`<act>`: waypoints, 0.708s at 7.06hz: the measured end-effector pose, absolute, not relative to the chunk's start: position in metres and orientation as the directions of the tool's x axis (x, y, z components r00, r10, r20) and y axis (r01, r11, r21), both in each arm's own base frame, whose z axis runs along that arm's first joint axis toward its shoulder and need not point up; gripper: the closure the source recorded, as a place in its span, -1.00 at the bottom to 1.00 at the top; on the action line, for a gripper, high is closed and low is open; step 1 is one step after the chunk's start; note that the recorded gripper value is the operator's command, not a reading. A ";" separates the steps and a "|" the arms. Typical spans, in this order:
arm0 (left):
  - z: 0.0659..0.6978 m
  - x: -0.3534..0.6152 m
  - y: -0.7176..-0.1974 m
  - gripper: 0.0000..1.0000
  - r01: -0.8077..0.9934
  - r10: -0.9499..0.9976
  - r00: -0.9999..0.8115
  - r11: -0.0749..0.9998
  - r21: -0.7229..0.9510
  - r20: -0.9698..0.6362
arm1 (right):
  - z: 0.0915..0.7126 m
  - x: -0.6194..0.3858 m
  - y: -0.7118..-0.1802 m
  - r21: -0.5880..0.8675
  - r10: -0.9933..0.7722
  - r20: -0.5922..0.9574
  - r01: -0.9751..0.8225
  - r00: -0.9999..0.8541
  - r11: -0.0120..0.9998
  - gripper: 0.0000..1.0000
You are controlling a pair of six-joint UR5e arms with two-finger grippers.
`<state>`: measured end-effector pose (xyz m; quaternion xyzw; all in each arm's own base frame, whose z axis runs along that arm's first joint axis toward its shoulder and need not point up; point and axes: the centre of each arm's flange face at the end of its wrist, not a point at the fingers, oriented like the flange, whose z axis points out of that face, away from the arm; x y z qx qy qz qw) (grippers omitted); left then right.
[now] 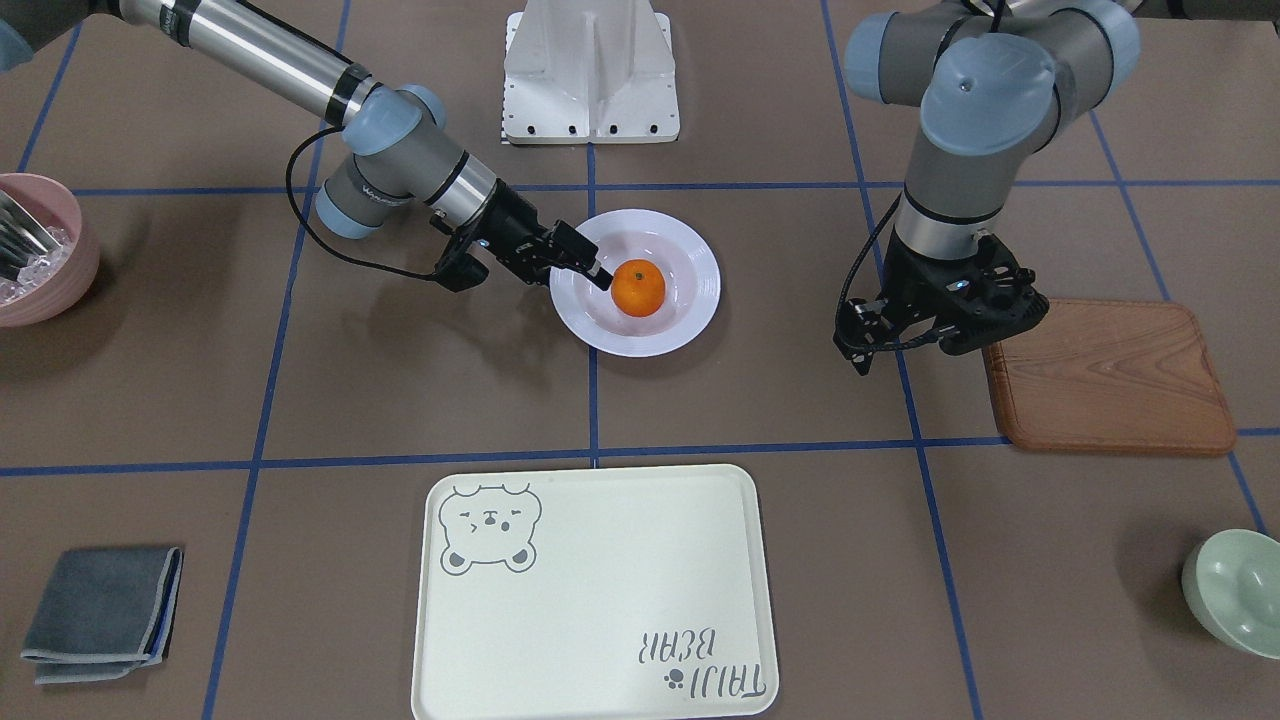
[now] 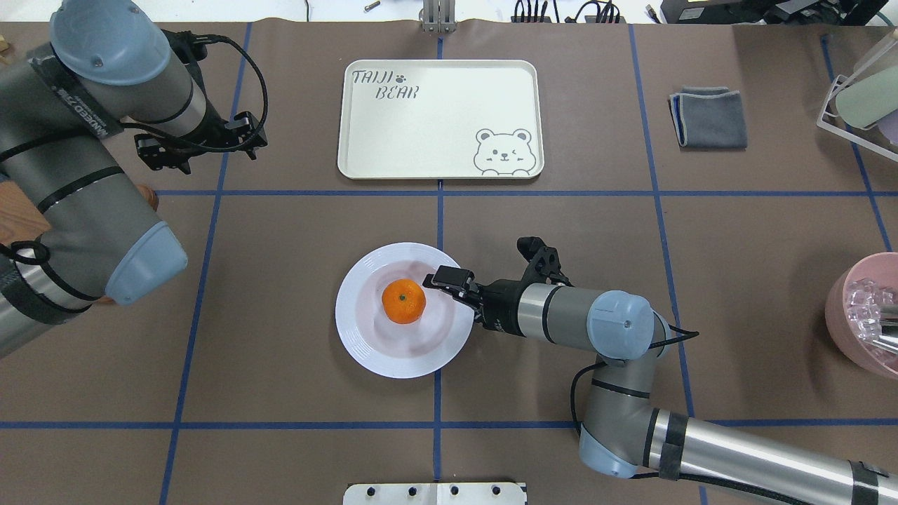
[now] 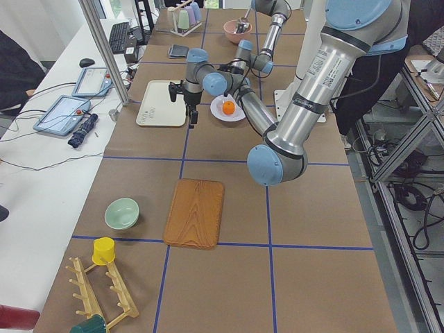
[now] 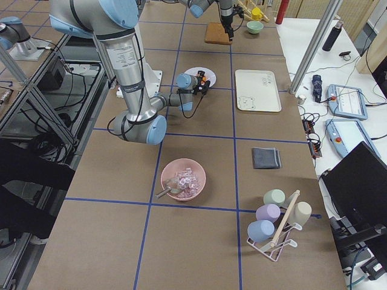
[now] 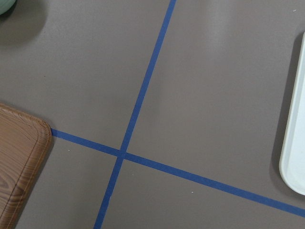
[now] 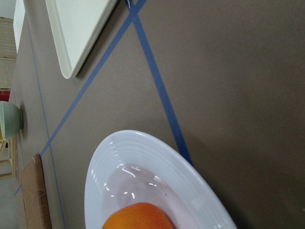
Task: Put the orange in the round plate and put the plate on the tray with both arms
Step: 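Grip the rim of the white plate with the right gripper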
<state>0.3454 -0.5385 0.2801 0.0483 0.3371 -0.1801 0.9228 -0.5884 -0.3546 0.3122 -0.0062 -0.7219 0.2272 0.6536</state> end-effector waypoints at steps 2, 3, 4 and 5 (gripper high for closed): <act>0.280 0.345 -0.539 -0.97 0.365 -0.301 0.708 0.930 -0.033 -0.639 | 0.304 -0.587 -0.355 -0.338 0.302 0.939 -0.292 -0.164 0.894 1.00; 0.280 0.345 -0.539 -0.97 0.366 -0.301 0.708 0.930 -0.032 -0.638 | 0.301 -0.585 -0.356 -0.339 0.299 0.938 -0.298 -0.174 0.892 1.00; 0.281 0.341 -0.541 -0.97 0.373 -0.307 0.707 0.927 -0.033 -0.637 | 0.297 -0.583 -0.357 -0.341 0.296 0.937 -0.307 -0.185 0.889 1.00; 0.285 0.328 -0.548 -0.97 0.393 -0.327 0.704 0.919 -0.037 -0.631 | 0.291 -0.579 -0.361 -0.354 0.299 0.931 -0.324 -0.208 0.878 1.00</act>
